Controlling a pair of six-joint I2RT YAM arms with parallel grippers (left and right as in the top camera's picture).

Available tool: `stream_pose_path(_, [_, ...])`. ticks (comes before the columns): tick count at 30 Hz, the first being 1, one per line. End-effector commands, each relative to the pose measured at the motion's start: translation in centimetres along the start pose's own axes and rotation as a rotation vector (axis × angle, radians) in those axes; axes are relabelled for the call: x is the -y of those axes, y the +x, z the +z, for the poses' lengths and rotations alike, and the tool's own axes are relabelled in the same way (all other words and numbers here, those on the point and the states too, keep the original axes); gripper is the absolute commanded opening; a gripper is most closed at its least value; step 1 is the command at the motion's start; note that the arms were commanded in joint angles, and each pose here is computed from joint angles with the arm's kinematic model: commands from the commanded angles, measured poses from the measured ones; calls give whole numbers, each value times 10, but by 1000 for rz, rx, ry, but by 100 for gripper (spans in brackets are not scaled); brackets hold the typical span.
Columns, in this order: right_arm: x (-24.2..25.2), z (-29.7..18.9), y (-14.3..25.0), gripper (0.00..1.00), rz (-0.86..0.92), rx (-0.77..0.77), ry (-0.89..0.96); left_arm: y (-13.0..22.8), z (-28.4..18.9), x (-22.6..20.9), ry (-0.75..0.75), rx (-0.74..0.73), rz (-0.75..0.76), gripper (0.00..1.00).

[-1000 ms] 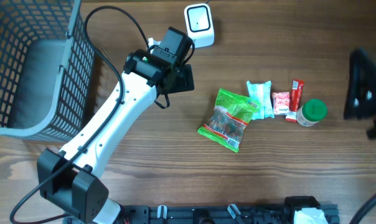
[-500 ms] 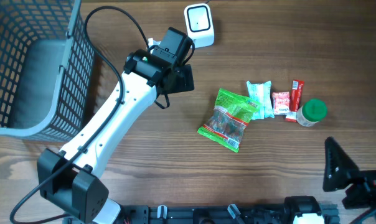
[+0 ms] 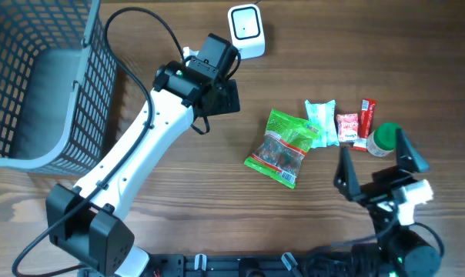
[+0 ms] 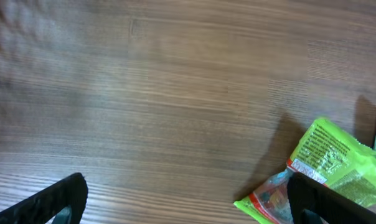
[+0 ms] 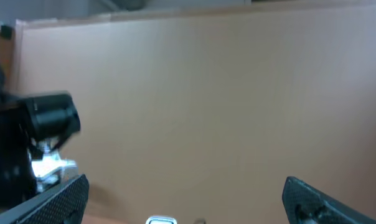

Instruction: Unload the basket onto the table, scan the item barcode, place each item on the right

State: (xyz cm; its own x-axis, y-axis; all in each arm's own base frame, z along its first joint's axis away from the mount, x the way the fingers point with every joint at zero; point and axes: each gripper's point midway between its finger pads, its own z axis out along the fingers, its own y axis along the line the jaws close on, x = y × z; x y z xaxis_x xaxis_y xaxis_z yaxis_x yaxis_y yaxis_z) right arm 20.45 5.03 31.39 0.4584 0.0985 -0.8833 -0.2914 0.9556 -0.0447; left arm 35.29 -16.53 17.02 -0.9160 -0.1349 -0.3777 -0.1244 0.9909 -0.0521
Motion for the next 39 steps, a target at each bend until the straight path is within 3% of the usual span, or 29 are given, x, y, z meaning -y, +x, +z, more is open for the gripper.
stream_pose_path(1, [-2,-7,42,99,21,-73,-13,-1,0,-3,-13,5,-1,100])
stream_pose_path(7, [14,-34,136,100,95,-470,107,-1,0,-3,-13,5,-1,100])
stream_pose_path(39, [16,-34,137,100,45,-475,110,-1,0,-3,-13,5,-1,100])
